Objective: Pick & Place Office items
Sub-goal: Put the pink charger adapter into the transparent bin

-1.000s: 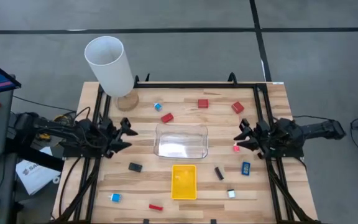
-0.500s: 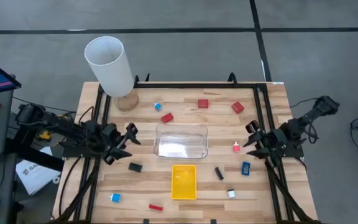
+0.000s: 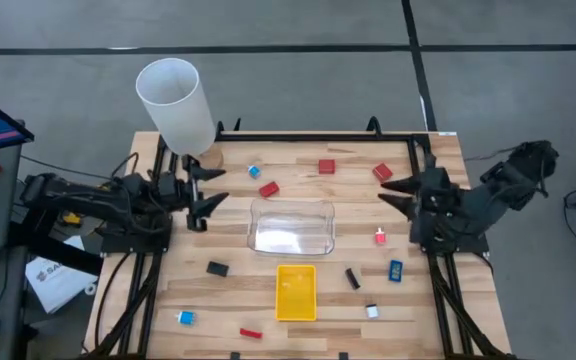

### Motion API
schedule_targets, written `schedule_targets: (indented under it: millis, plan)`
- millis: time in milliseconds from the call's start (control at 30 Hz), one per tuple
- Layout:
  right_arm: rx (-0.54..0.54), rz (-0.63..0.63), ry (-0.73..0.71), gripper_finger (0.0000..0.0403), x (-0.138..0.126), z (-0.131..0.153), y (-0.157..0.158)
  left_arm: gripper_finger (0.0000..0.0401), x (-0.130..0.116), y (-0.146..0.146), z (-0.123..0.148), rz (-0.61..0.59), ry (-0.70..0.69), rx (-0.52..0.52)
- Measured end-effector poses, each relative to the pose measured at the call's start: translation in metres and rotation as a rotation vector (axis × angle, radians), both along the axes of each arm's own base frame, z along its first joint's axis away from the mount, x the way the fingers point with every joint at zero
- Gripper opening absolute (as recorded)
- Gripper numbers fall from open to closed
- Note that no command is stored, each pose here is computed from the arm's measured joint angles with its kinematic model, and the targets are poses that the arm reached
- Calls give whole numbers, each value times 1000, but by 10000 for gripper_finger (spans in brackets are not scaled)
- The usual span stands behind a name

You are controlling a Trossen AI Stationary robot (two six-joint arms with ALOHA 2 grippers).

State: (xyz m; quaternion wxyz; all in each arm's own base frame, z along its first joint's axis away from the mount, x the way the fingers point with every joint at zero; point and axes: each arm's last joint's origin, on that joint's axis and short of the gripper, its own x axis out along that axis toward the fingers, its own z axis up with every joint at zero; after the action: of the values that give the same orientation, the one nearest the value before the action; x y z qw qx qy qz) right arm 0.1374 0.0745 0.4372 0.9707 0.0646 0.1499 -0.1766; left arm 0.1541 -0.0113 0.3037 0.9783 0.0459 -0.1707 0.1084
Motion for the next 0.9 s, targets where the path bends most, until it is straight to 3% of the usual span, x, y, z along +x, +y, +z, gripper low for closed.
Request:
schedule_targets:
  millis: [200,333,633,900]
  plan:
    - [211,-316,382,109,12,-38,3,253,-18,-6,-2,20,67,-26]
    - [355,-297,426,109,33,-69,22,253,-21,-11,4,55,30,15]
    - [374,-595,632,114,41,-128,38,253,-29,-18,17,91,-69,155]
    - [478,-846,682,152,40,-157,12,253,-35,-25,22,98,-102,289]
